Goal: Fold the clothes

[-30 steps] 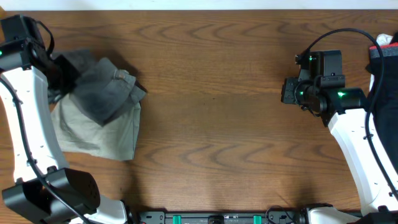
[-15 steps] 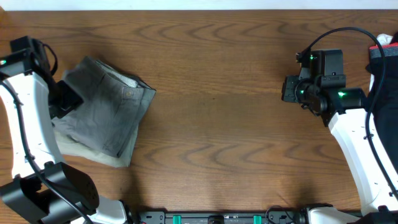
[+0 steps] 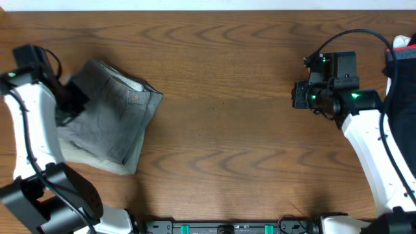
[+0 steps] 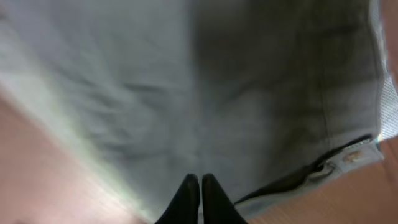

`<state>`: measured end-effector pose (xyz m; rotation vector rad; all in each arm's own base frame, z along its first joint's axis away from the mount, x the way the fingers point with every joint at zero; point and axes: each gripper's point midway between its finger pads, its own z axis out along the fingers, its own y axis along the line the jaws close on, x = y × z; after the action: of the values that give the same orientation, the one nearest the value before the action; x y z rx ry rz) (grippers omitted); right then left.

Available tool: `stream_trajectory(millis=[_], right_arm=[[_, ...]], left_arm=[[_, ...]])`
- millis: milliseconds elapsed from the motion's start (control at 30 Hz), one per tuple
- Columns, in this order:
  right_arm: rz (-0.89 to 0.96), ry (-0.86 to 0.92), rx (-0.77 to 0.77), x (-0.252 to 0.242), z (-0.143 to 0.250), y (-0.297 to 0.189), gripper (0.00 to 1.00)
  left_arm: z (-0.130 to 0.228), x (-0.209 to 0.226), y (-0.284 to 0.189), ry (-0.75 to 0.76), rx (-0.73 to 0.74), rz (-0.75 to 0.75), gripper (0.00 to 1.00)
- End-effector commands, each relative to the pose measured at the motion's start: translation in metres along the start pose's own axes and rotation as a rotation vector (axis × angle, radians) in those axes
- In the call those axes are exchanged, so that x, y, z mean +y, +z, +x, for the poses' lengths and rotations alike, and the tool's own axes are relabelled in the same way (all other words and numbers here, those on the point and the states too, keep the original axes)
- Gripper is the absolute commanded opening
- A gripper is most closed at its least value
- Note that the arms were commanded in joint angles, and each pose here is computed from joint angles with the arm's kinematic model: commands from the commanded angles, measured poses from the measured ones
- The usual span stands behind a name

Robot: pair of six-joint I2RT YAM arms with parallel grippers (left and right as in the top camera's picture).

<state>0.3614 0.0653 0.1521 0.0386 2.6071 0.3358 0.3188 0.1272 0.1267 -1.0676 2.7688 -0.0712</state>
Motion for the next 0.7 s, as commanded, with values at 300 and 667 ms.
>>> stream_trajectory(millis=[300,667], right_arm=[[-0.02,-0.029,0.029,0.006,0.002,0.01,0.13],[-0.024,-0.013,0.006,0.007,-0.004,0.011,0.12]], left_arm=[[0.055,0.007,0.14,-0.018,0.046,0.026,0.06],[0.015,-0.063,0.167,0.07,-0.126,0.193,0.06]])
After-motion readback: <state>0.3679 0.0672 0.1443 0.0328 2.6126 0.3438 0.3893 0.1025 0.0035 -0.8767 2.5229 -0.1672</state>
